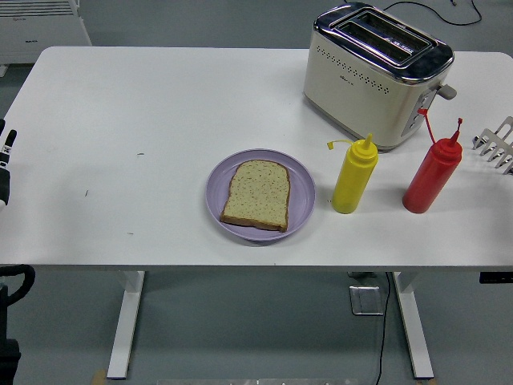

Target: Pick up the cup,pour liquid into bread,place the cup on the desk

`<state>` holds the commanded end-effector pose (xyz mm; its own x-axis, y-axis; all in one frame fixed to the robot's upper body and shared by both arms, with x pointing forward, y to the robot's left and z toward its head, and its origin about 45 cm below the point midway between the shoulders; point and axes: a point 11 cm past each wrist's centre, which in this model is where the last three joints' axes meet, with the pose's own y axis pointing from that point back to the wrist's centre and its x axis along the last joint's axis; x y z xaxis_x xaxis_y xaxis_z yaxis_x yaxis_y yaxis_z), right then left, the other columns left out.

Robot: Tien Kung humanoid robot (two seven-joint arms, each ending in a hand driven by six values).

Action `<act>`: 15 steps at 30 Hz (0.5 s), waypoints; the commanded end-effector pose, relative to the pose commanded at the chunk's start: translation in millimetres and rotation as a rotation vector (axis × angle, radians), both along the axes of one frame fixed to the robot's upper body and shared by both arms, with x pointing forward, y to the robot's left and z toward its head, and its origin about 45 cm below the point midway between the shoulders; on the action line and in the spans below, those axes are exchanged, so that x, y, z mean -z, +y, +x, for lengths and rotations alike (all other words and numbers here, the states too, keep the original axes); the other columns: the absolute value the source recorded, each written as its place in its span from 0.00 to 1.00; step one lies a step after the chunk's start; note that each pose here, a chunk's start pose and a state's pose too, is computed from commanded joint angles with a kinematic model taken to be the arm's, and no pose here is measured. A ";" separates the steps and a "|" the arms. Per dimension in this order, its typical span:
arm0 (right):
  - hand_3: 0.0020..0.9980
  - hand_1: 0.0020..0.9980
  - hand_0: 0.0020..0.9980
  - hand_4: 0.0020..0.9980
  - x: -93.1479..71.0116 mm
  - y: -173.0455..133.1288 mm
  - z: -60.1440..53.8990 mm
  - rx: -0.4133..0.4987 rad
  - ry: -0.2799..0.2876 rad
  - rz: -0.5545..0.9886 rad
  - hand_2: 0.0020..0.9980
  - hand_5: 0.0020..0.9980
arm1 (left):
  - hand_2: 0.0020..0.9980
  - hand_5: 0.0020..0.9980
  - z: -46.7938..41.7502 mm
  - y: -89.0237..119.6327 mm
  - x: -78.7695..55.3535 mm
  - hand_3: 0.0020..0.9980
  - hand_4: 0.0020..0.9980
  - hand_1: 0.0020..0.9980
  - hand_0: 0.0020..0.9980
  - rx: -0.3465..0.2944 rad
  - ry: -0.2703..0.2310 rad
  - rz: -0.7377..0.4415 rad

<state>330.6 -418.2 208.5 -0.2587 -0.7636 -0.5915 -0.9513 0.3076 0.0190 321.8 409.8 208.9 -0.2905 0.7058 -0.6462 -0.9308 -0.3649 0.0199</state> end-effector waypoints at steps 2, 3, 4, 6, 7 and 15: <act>0.77 0.71 0.76 0.57 0.1 0.5 0.1 -0.001 0.000 0.001 0.73 0.69 | 0.86 1.00 0.0 0.0 0.0 0.75 0.66 0.84 0.83 0.000 0.000 0.000; 0.77 0.71 0.76 0.57 0.2 0.6 0.2 -0.002 0.000 0.001 0.73 0.69 | 0.86 1.00 0.1 0.0 0.0 0.75 0.66 0.84 0.83 0.000 0.000 0.000; 0.77 0.71 0.76 0.57 0.4 0.9 0.2 -0.002 0.001 0.001 0.73 0.69 | 0.86 1.00 0.0 0.0 0.0 0.75 0.66 0.84 0.83 0.000 0.000 0.000; 0.77 0.70 0.76 0.57 0.6 1.2 0.1 -0.003 0.001 0.002 0.72 0.68 | 0.86 1.00 -0.1 0.0 0.1 0.75 0.66 0.84 0.83 0.000 0.000 0.000; 0.77 0.70 0.76 0.57 0.7 1.2 0.1 -0.003 0.002 0.002 0.72 0.68 | 0.86 1.00 -0.1 0.0 0.2 0.75 0.66 0.84 0.83 0.000 0.000 0.000; 0.76 0.70 0.76 0.57 1.3 2.1 0.0 -0.007 0.003 0.002 0.72 0.68 | 0.86 1.00 0.0 -0.2 0.3 0.75 0.66 0.84 0.83 0.000 0.000 -0.001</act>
<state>330.7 -416.1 207.2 -0.2556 -0.7639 -0.5925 -0.9532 0.3014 0.0227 321.8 409.6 208.6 -0.2906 0.7051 -0.6468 -0.9309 -0.3647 0.0207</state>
